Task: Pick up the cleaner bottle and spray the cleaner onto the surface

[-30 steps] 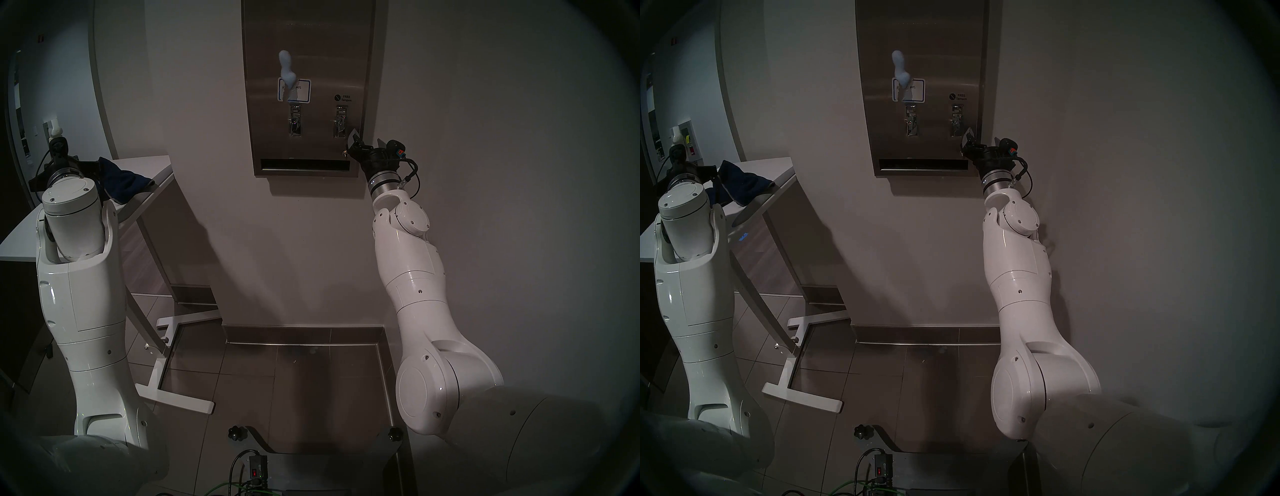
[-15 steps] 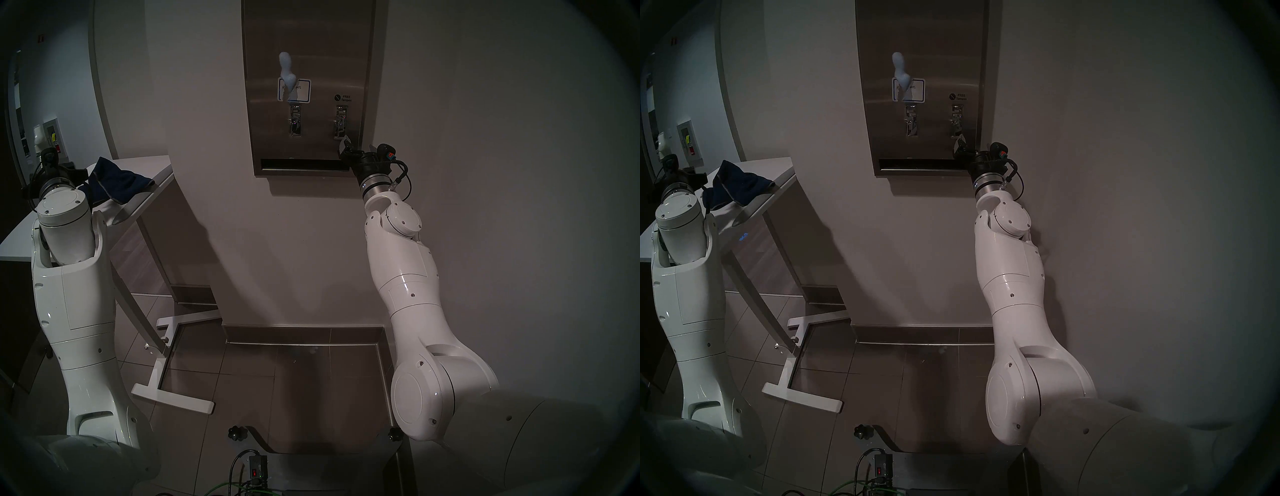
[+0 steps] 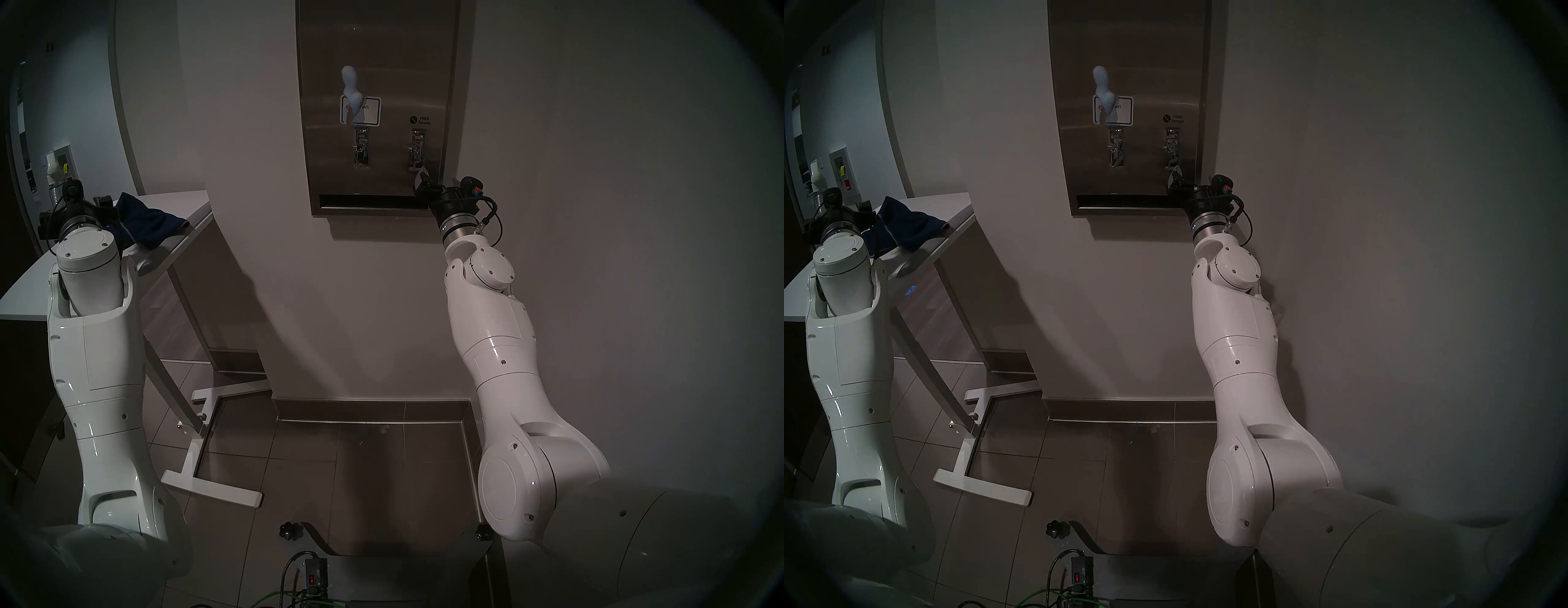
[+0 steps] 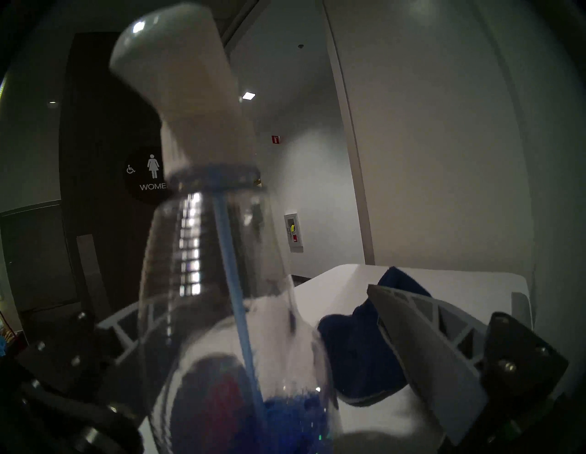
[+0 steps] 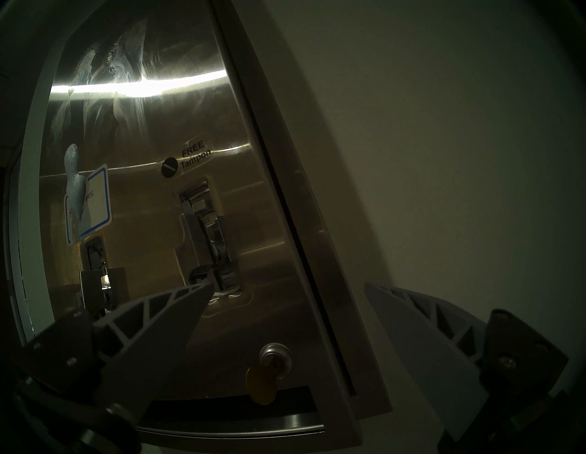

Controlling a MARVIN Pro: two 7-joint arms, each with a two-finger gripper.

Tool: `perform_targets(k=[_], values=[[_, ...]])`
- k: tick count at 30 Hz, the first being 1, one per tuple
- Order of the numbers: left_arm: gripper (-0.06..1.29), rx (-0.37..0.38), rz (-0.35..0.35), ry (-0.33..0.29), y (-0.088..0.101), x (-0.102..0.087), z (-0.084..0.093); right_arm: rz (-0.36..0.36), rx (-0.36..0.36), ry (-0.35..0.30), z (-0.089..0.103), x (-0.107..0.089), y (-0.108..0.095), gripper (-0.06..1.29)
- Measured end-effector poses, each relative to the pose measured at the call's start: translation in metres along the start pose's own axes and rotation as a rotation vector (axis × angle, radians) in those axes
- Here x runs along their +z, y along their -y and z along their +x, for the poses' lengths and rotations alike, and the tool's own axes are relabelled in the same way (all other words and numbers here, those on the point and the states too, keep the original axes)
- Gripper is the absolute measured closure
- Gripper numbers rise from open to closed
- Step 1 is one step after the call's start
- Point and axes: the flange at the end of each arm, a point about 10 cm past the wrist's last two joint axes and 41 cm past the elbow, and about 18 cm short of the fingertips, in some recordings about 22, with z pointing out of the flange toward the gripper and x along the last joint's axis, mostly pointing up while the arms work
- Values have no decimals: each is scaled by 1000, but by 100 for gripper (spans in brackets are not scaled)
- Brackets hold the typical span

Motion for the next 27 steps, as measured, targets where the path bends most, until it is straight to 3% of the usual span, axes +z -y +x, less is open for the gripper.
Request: perform_targets(k=[19,27], values=[[0,-39,39,-166,14,19,66,-3,-14,9,-2,-1,-5,0],[0,-61,69,-277,26,19,104,-3,-20,14,-3,-1,-8,0]])
